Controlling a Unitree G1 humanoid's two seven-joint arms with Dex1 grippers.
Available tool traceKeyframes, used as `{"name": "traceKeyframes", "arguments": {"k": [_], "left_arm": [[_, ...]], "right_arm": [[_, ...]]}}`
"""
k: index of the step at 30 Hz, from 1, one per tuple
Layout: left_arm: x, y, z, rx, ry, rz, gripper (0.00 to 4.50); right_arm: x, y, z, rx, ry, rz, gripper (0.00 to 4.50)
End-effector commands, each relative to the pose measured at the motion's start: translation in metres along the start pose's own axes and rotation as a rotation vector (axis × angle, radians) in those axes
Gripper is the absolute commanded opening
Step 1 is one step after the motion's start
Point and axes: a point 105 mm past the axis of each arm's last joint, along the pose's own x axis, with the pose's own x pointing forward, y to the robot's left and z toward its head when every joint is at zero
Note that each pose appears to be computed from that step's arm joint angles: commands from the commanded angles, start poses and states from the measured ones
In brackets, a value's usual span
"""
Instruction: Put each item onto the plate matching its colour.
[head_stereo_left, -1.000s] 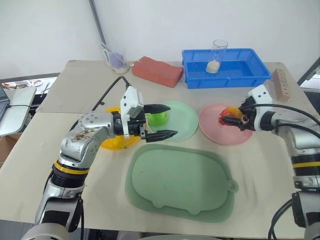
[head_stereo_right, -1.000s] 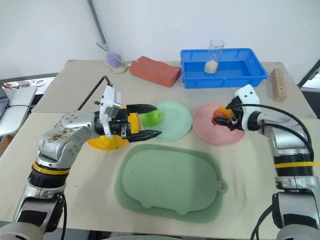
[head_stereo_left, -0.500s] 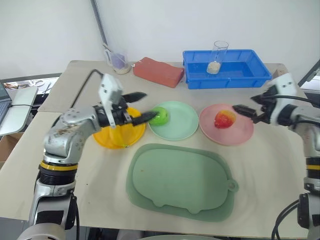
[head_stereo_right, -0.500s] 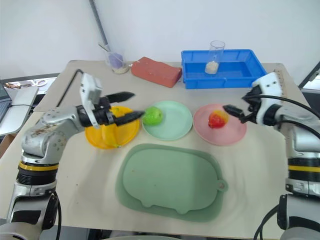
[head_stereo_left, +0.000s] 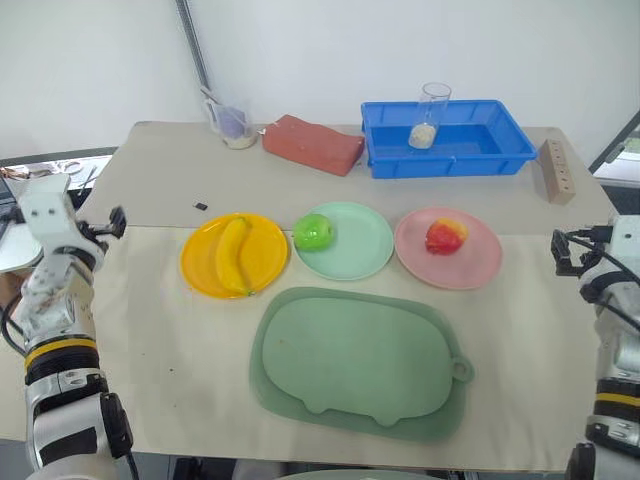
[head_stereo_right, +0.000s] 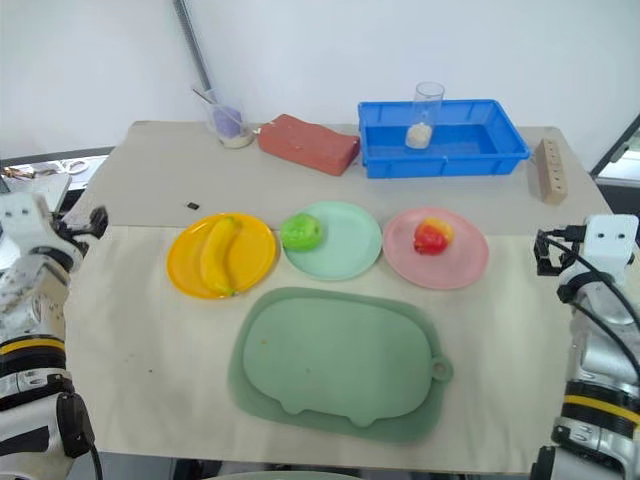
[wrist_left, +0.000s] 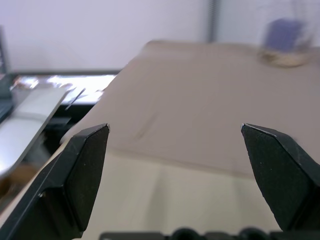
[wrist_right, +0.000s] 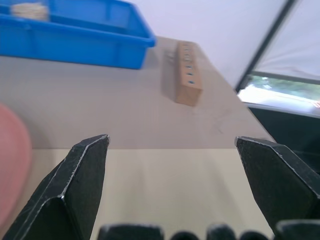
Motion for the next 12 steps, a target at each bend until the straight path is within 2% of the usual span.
{"name": "traceKeyframes", "arguments": {"k": [1, 4, 12], "left_arm": [[-0.001, 0.011, 0.001, 0.001, -0.035, 0.054, 4.5], [-0.001, 0.013, -0.008, -0.004, -0.017, 0.06, 4.5], [-0.001, 0.012, -0.009, -0.001, -0.023, 0.046, 4.5]], "right_arm": [[0.0, -0.016, 0.006, 0.004, -0.058, -0.108, 4.45], [0.001, -0.02, -0.001, 0.005, -0.045, -0.149, 4.45], [0.003, -0.024, -0.007, 0.02, -0.038, -0.181, 4.45]]}}
